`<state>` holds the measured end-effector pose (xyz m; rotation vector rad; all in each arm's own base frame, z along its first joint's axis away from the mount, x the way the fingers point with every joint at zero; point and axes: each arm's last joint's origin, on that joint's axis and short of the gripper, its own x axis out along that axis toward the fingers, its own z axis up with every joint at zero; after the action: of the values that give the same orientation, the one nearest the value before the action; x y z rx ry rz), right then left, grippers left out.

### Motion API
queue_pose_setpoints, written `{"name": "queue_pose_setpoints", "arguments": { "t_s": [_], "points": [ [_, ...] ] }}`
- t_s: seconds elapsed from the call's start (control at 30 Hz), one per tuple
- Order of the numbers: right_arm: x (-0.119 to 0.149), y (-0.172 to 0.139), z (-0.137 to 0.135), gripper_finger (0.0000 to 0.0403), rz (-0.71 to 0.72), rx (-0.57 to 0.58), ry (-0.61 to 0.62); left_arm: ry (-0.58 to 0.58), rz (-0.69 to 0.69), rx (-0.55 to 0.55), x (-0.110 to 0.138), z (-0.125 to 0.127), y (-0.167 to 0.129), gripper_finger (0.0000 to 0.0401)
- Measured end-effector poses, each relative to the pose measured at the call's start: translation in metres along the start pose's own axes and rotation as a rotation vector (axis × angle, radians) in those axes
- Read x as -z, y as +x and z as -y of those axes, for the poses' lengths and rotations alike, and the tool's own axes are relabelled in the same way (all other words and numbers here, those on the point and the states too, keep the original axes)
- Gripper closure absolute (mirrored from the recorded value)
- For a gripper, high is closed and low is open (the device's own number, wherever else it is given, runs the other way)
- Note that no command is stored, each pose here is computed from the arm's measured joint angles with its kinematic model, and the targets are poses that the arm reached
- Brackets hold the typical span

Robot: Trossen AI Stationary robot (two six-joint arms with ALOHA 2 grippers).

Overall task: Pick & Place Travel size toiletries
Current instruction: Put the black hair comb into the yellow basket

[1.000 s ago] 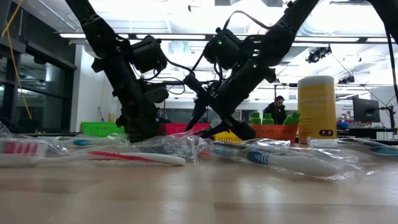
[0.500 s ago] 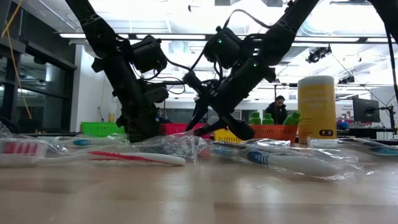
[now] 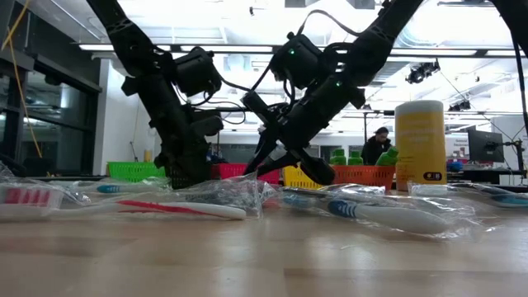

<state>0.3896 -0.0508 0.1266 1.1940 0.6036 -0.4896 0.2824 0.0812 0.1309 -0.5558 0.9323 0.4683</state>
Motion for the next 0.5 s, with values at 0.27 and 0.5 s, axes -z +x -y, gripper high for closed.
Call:
{"name": "queue_pose_setpoints", "arguments": {
  "t_s": [0.27,0.5],
  "points": [
    [0.0013,0.0001,-0.0006,0.0395,-0.002,0.001,-0.016,0.010,0.003,0.004,-0.0003,0.0003,0.0001,0.0364],
    [0.0015,0.0001,-0.0003,0.0395,-0.011,-0.001,-0.053,0.018,0.019,0.013,-0.0020,0.0014,-0.0074,0.0317]
  ]
}}
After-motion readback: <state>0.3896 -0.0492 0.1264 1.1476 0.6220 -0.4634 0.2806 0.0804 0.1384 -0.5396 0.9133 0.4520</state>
